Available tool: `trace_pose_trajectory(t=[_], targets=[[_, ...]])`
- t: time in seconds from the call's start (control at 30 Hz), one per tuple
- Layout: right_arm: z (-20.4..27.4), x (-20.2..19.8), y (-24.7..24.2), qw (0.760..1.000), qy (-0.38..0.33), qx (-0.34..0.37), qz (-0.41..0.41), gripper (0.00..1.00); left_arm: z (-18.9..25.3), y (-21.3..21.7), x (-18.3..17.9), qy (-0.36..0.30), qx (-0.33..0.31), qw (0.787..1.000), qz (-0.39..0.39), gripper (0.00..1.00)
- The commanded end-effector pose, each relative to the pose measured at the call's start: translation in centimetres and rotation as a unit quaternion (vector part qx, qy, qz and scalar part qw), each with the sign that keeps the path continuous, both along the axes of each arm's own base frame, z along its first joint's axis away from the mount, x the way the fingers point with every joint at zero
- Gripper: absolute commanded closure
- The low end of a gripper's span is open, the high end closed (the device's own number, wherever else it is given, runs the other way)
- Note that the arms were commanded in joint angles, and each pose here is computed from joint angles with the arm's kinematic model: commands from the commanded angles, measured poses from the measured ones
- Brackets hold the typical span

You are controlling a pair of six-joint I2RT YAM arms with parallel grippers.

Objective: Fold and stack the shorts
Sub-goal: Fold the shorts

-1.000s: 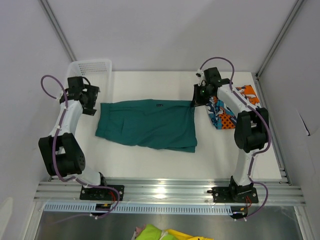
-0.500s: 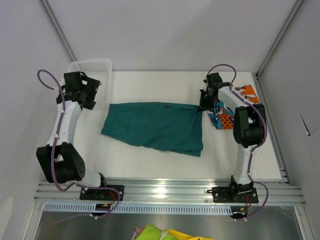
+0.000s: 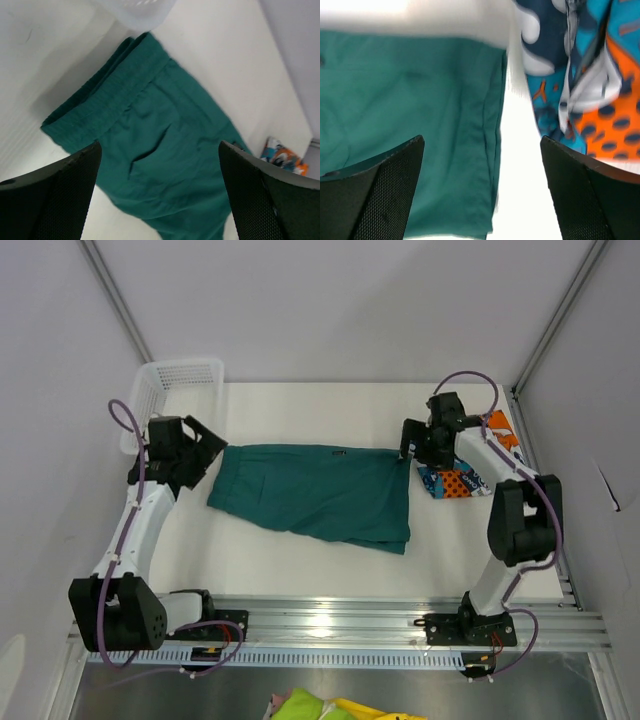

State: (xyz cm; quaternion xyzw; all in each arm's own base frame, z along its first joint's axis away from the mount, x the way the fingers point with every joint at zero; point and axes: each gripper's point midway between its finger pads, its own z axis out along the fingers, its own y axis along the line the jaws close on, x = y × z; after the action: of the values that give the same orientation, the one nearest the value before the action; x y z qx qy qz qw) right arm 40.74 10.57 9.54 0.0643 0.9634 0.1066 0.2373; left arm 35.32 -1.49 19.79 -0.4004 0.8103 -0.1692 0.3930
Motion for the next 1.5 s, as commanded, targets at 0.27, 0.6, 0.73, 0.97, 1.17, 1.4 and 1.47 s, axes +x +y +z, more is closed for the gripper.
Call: trace_pose_trajectory(t=[0.27, 0.6, 0.73, 0.97, 1.17, 1.4, 1.47], targets=[[0.0, -2.1, 2.2, 0.996, -0.036, 0.083, 0.001, 0.01, -3.7, 0.9, -2.4, 0.016, 0.073, 0.996, -0.043, 0.01], [2.1, -6.6, 11.2, 0.982, -0.038, 0.153, 0.109, 0.64, -6.5, 0.6, -3.2, 0.015, 0.058, 0.998, -0.033, 0.01], [4.2, -8.4, 18.0, 0.962, -0.05, 0.204, 0.176, 0.99, -6.6, -0.6, -3.5, -0.017, 0.031, 0.998, -0.051, 0.01], [4.0, -10.6, 29.5, 0.898, -0.002, 0.34, 0.278, 1.0, -8.8, -1.8, -5.3, -0.022, 0.006, 0.997, -0.068, 0.01], [-1.4, -12.4, 33.8, 0.88, 0.076, 0.359, 0.302, 1.0, -9.3, -2.8, -6.4, -0.028, 0.003, 0.994, -0.105, 0.01], [-5.9, -14.1, 29.2, 0.884, 0.12, 0.358, 0.275, 1.0, -9.9, -4.5, -8.1, -0.042, -0.024, 0.988, -0.146, 0.01], [-6.3, -14.3, 27.8, 0.889, 0.127, 0.351, 0.266, 0.99, -10.3, -5.1, -8.5, -0.037, -0.035, 0.986, -0.158, 0.01]])
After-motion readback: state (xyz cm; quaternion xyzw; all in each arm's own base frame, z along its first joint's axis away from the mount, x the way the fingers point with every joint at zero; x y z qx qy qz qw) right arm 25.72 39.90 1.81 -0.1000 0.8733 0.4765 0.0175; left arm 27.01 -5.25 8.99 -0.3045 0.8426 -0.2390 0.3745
